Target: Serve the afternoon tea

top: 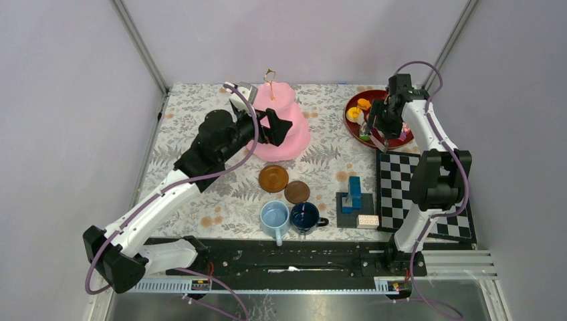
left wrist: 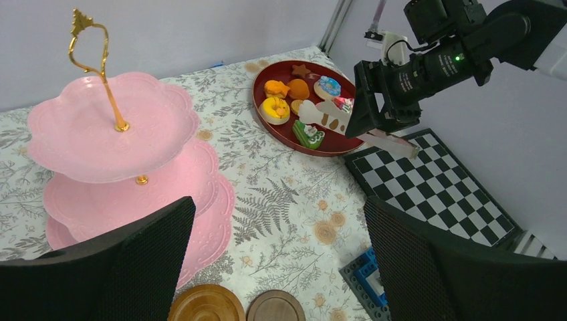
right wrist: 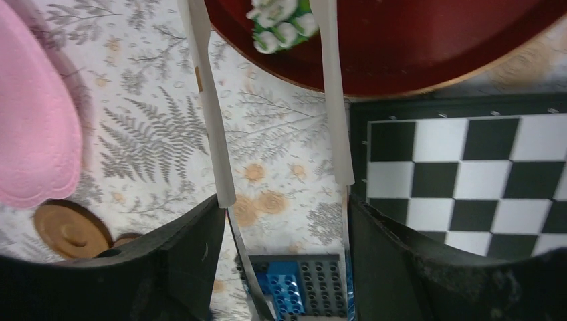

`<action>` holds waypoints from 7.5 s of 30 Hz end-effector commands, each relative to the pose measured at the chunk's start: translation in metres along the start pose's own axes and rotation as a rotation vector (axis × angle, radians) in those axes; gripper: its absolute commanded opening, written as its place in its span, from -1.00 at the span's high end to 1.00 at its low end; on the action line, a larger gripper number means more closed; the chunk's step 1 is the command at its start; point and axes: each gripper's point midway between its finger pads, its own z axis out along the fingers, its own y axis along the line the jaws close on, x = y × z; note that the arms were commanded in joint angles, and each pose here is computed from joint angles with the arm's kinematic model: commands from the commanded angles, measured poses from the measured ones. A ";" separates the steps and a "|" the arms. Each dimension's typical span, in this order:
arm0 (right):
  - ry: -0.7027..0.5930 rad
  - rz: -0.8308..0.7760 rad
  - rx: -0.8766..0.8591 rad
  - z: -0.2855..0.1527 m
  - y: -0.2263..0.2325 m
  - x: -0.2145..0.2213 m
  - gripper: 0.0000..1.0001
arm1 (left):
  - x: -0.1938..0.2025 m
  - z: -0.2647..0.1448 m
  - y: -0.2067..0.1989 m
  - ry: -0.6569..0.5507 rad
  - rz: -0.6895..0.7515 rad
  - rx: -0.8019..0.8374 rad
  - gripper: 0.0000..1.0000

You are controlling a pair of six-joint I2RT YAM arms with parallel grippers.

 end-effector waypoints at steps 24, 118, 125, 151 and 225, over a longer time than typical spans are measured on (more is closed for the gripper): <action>0.015 -0.084 0.058 -0.024 -0.011 0.005 -0.39 | -0.025 -0.013 -0.014 -0.103 0.095 -0.063 -0.98; -0.019 -0.129 0.169 -0.012 -0.012 -0.002 0.30 | -0.024 -0.015 -0.018 -0.105 0.083 -0.033 -0.98; -0.090 -0.125 0.048 -0.031 0.015 -0.009 0.30 | -0.028 -0.018 -0.020 -0.116 0.079 -0.027 -0.98; -0.119 -0.245 -0.368 0.013 0.183 0.047 0.36 | -0.034 -0.025 -0.020 -0.137 0.081 -0.033 -0.98; -0.298 -0.538 -0.385 0.072 0.212 0.057 -0.27 | -0.020 -0.013 -0.015 -0.101 0.068 -0.034 -0.98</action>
